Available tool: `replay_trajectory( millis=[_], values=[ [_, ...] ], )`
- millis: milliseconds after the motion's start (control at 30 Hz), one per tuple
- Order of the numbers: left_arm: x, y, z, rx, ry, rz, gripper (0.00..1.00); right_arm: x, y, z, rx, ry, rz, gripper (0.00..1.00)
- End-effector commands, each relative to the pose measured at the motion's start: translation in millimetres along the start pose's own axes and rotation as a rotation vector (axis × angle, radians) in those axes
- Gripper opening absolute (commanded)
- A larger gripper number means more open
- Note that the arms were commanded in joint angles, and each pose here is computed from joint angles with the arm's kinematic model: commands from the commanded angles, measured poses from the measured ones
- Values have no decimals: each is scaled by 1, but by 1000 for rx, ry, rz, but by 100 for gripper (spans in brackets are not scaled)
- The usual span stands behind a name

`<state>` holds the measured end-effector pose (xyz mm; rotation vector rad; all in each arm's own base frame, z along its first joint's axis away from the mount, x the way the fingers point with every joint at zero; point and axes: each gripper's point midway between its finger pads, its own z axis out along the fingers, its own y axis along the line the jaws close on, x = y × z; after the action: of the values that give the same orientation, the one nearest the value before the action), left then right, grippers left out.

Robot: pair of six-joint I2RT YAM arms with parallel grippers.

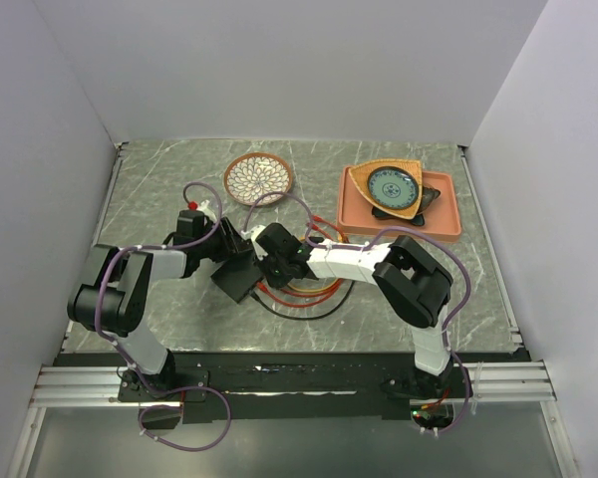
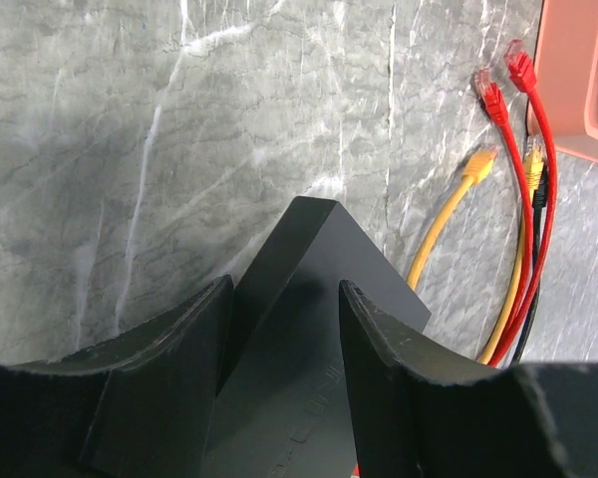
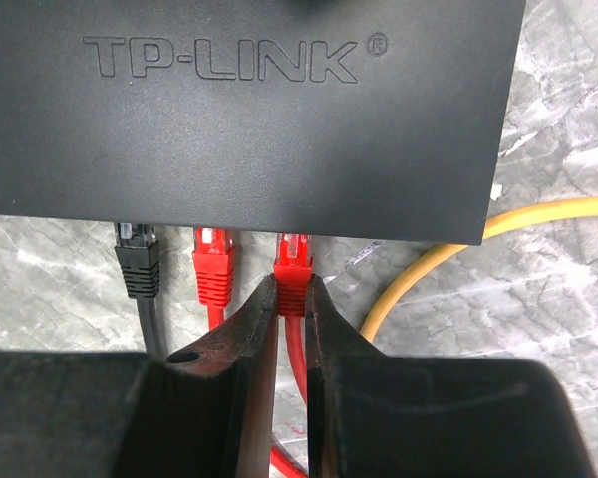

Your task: Insert the plug into the switch port

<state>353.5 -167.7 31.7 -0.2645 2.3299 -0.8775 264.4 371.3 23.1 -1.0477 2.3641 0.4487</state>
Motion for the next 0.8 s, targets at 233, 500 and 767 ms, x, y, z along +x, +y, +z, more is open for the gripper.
replay_trajectory(
  millis=[233, 500, 767],
  values=[
    [95, 14, -14, -62, 288, -132, 52, -81, 0, -7, -8, -283, 81, 0],
    [99, 13, -17, -62, 295, -133, 51, -101, -3, -14, -6, -352, 81, 0],
    [109, 13, -18, -56, 321, -144, 50, -119, -6, -24, -36, -429, 69, 0]
  ],
)
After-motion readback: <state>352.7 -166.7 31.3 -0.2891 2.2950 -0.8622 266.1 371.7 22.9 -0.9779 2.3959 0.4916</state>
